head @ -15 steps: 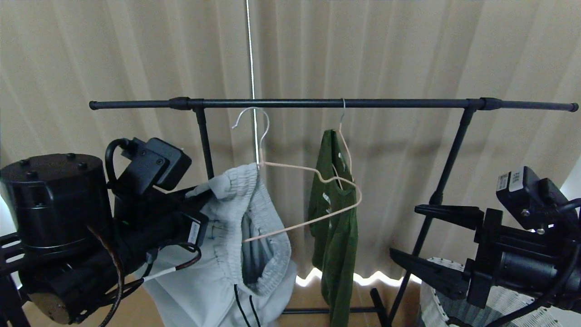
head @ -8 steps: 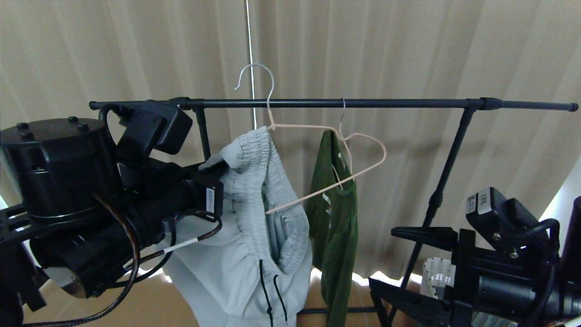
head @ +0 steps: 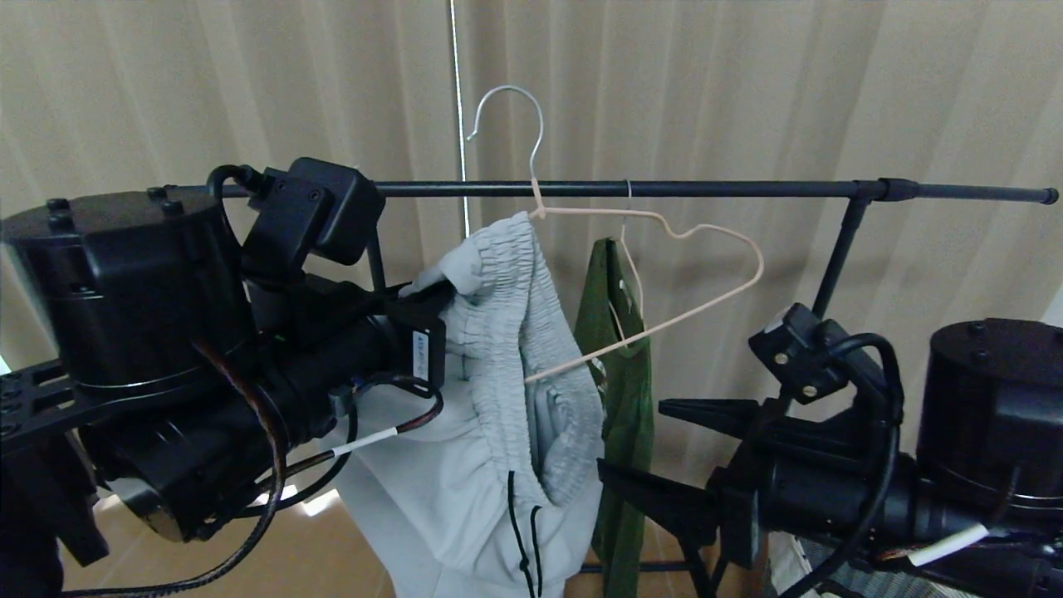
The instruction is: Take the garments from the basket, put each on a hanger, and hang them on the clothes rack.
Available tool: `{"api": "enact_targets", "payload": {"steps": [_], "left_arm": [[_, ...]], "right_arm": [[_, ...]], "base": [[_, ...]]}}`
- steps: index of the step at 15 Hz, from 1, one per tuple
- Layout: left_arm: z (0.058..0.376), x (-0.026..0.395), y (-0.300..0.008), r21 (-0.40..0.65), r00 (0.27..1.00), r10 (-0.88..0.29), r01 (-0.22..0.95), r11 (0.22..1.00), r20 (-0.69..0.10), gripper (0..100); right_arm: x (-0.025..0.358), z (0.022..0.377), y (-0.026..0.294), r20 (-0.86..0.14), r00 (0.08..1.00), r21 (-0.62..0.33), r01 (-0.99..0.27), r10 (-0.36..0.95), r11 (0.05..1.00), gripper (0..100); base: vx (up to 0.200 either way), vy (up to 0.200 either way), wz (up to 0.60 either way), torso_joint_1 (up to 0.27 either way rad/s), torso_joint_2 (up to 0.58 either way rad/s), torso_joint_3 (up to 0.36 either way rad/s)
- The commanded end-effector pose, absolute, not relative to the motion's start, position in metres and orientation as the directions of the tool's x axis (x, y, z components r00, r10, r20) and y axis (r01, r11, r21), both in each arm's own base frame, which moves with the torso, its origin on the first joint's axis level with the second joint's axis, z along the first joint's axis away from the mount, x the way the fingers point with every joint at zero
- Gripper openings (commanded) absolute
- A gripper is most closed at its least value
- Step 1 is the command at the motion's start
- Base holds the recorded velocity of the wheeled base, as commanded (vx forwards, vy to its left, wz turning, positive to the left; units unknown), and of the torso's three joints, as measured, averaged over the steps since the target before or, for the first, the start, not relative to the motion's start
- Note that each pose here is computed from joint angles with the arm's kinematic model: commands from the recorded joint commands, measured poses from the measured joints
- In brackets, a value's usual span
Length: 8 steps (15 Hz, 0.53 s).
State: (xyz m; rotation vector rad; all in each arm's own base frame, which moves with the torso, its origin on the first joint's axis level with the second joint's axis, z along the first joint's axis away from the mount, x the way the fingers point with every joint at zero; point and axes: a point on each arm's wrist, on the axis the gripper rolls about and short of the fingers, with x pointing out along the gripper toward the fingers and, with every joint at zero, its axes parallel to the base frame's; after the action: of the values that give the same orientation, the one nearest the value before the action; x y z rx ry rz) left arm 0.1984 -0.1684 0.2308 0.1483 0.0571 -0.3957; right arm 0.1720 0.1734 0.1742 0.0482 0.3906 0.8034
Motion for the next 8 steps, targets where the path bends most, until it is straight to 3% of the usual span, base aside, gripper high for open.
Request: {"api": "enact_targets", "payload": {"steps": [1, 5, 8], "left_arm": [[0.235, 0.195, -0.169, 0.126, 0.918, -0.391, 0.396, 0.909, -0.064, 0], [0.239, 0.189, -0.167, 0.119, 0.914, -0.403, 0.405, 0.906, -0.042, 0], [0.244, 0.186, -0.164, 0.117, 0.914, -0.405, 0.405, 0.907, -0.023, 0]], "right_arm": [[0.19, 0.158, 0.191, -0.37, 0.649, 0.171, -0.656, 0.664, 0.736, 100], [0.209, 0.135, 0.204, -0.375, 0.687, 0.15, -0.618, 0.623, 0.772, 100], [0.222, 0.126, 0.196, -0.402, 0.719, 0.129, -0.569, 0.568, 0.812, 100]], "base": [[0.0, 0.0, 0.0, 0.0, 0.0, 0.0], [0.0, 0.0, 0.0, 0.0, 0.0, 0.0], [0.0, 0.0, 0.0, 0.0, 0.0, 0.0]]}}
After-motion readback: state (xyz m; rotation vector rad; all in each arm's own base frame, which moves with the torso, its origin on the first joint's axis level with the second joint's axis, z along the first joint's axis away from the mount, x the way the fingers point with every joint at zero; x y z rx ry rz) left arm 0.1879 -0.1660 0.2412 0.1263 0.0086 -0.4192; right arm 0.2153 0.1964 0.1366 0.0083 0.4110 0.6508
